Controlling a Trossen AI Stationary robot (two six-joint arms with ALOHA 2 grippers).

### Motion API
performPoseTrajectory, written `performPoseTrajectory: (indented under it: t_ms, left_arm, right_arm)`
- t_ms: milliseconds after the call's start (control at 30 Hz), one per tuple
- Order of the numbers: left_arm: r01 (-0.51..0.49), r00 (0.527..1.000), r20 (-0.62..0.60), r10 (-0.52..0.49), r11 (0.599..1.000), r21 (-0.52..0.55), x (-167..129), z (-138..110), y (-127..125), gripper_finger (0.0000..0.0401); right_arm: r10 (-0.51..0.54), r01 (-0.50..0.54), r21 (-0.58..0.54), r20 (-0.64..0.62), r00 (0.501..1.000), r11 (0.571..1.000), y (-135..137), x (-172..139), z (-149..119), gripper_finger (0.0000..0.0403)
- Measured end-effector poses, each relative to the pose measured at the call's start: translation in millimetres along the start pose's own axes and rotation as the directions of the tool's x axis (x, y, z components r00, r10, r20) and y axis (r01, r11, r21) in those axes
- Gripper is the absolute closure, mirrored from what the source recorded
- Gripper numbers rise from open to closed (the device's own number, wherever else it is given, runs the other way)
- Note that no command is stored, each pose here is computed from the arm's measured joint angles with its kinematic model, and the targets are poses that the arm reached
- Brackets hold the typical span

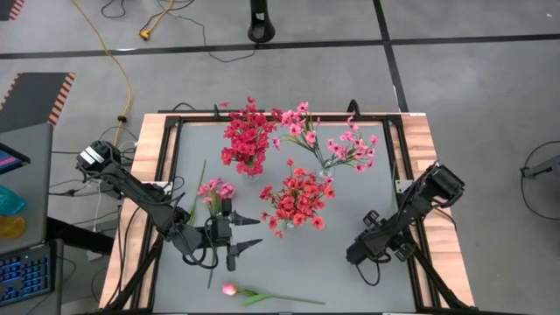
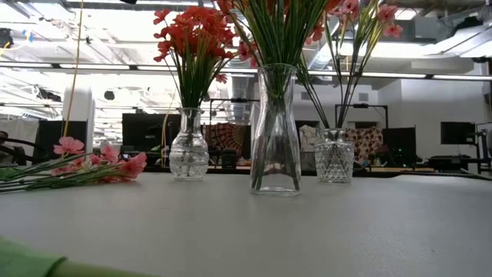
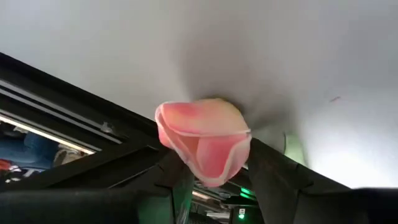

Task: Sort flowers into vase by color
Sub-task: Move the pink flowers onto the bottom center table

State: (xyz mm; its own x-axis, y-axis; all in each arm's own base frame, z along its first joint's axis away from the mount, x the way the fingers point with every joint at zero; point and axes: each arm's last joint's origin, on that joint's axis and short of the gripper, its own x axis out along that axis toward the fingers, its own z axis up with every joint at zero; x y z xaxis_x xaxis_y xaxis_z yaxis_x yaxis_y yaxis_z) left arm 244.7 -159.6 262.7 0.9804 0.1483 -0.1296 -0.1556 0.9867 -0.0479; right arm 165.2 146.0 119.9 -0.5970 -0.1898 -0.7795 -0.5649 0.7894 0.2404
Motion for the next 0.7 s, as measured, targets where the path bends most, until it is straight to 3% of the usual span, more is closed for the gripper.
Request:
performPoseTrajectory:
  t_ms: [200,400,700]
  left_arm:
    - [0.0,1.0,0.0,0.0,1.0,0.0,-0.1,0.0,0.0,0.018]
    - [0.0,1.0,0.001,0.0,1.0,-0.001,0.0,0.2,0.0,0.018]
    - [0.002,1.0,0.019,-0.002,1.0,-0.019,0.0,2.4,-0.4,0.018]
  right_arm:
    - [0.0,0.0,-0.001,0.004,1.0,1.0,0.2,-0.2,0.4,0.0246]
    - [-0.001,0.001,-0.005,0.018,1.0,1.0,0.9,-3.7,2.0,0.0289]
    - [-0.005,0.008,-0.016,0.18,0.984,1.0,5.8,-44.3,17.0,0.0334]
